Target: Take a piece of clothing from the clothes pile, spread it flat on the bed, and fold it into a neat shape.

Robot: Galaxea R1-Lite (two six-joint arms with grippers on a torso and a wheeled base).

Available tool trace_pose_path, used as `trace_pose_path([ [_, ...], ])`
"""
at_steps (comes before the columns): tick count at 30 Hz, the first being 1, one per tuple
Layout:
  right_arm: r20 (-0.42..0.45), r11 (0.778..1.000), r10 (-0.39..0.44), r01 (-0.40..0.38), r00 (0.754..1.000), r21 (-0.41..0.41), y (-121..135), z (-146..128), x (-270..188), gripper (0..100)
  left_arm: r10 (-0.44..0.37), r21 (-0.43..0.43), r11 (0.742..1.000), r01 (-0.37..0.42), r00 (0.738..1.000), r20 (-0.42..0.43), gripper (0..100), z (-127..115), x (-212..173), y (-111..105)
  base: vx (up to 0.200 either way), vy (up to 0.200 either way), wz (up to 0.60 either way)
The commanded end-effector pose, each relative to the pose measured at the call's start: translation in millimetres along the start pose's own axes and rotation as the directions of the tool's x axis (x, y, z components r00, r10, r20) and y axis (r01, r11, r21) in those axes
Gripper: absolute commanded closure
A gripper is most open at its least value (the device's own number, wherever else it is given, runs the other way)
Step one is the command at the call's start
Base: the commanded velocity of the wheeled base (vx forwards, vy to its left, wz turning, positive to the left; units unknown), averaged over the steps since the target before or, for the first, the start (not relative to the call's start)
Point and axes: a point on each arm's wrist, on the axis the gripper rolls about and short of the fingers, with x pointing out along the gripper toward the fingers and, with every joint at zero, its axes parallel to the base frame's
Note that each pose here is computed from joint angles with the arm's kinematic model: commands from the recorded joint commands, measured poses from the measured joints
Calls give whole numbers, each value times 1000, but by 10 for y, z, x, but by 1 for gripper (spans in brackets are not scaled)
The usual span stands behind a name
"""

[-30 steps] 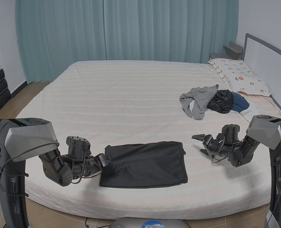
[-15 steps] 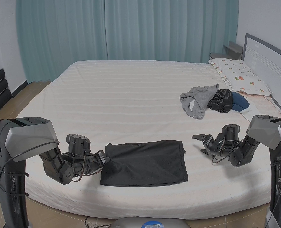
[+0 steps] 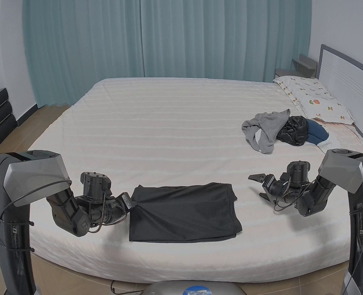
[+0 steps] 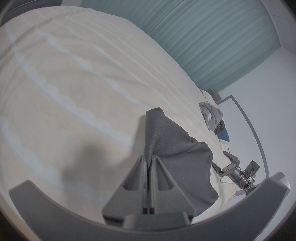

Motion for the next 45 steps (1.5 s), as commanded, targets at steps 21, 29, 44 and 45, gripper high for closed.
trace_pose_path([
  [21, -5, 1000, -3, 3, 1000, 1, -8, -15, 1, 0, 13, -22, 1000, -12, 999, 35, 100, 125, -78, 69, 0, 152, 0],
  [29, -5, 1000, -3, 3, 1000, 1, -8, -15, 1, 0, 17, -26, 1000, -16, 999, 40, 100, 146, -84, 88, 0, 0, 0],
  [44, -2, 1000, -2, 2, 1000, -1, -7, -14, 1, 0, 22, -28, 999, -21, 999, 37, 100, 142, -91, 96, 0, 0, 0],
  [45, -2, 1000, -2, 2, 1000, -1, -7, -14, 1, 0, 22, -28, 999, -21, 999, 37, 100, 142, -91, 96, 0, 0, 0],
])
